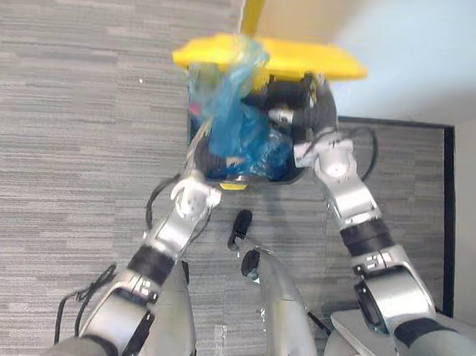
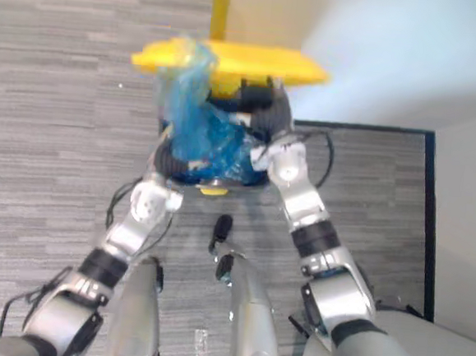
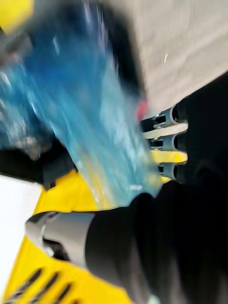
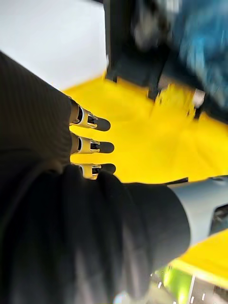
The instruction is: Gather rubbish on tea table into small bin, then transfer packed bag to large trash can.
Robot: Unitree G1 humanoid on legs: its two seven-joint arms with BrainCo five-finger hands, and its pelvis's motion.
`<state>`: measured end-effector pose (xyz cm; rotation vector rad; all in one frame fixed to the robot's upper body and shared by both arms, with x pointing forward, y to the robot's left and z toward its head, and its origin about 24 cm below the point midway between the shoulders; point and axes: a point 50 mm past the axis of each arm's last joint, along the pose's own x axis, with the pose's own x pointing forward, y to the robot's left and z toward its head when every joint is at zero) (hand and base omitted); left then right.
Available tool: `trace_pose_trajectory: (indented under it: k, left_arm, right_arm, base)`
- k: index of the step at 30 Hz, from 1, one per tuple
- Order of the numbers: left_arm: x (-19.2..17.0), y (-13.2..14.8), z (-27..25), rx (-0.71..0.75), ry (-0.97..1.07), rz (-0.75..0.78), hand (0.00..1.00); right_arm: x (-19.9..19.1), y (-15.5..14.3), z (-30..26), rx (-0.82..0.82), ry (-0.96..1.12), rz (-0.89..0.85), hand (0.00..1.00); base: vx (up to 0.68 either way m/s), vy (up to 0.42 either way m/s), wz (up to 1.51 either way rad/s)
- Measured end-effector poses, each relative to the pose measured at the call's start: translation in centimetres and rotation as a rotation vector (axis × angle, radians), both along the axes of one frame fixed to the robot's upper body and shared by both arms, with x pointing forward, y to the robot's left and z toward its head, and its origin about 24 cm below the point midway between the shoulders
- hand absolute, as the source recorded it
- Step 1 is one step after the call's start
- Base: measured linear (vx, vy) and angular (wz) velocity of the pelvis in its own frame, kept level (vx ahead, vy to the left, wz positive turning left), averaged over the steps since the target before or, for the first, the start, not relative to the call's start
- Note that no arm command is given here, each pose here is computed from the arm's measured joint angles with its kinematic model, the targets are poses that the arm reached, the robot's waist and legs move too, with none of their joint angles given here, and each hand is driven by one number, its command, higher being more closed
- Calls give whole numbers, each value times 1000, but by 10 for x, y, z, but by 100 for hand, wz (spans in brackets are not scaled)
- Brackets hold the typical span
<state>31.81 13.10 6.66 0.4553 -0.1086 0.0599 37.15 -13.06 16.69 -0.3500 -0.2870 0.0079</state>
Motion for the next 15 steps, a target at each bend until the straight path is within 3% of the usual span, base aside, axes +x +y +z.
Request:
trace_pose_trajectory:
  k: [7, 10, 15]
  left_arm:
    - [-80, 53, -120, -51, 491, 157, 0]
    - [-112, 66, -154, -51, 664, 219, 0]
    - [-132, 75, -175, -109, 781, 310, 0]
  right_arm:
    - [-18, -31, -97, -27, 326, -124, 0]
    - [-34, -28, -134, -41, 451, -119, 0]
    - [-72, -20, -186, -23, 619, -110, 0]
  base:
    - [-35, 10, -1]
    - [-102, 55, -32]
    - [-192, 39, -29]
